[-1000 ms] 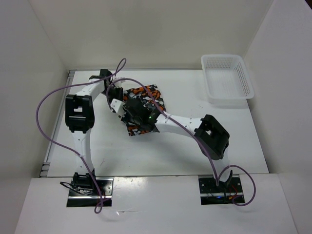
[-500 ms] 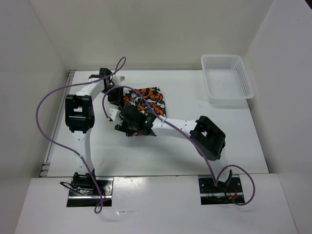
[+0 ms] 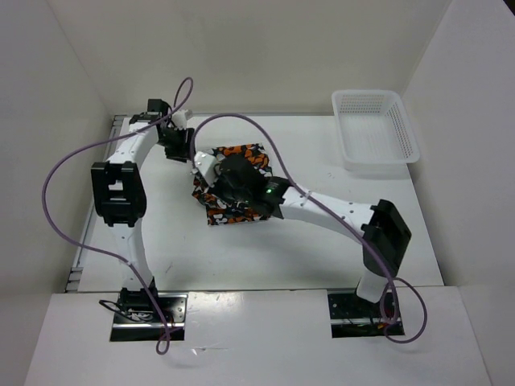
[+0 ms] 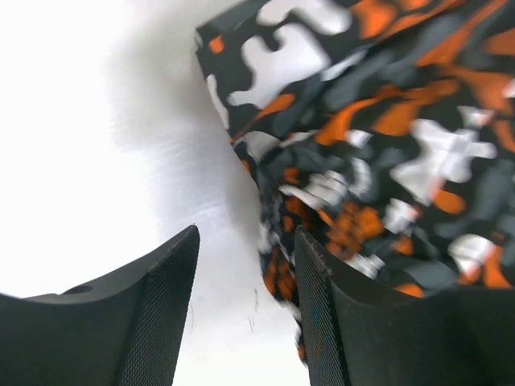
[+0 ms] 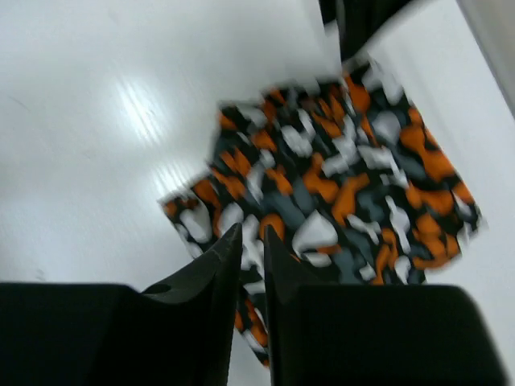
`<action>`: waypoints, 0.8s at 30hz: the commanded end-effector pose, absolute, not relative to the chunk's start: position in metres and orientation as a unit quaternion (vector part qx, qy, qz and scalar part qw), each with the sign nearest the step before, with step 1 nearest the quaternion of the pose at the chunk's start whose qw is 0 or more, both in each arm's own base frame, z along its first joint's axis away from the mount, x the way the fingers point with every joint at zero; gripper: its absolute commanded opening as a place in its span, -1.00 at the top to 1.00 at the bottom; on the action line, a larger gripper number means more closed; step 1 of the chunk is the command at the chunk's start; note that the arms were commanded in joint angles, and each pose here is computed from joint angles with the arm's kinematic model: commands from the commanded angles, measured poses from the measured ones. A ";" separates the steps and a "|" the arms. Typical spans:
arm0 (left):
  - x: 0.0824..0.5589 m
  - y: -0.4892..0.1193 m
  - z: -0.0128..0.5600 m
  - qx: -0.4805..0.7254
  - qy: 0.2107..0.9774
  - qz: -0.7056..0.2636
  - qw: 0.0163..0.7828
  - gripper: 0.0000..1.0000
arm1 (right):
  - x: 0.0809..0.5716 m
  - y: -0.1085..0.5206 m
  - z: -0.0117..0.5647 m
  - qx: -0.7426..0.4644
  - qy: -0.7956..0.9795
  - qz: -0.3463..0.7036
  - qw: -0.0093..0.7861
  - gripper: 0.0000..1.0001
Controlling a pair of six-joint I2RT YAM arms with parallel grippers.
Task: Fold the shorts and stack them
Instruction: Fold the shorts
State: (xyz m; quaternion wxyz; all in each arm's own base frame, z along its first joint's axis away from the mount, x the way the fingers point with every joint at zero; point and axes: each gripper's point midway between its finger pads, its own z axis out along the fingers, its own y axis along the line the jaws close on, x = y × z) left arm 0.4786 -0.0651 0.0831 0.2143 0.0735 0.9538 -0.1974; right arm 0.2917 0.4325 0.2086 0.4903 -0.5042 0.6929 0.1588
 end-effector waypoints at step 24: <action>0.460 -0.114 0.015 0.125 0.964 -0.172 0.159 0.39 | 0.309 0.306 0.025 -0.365 0.868 0.146 0.302 0.73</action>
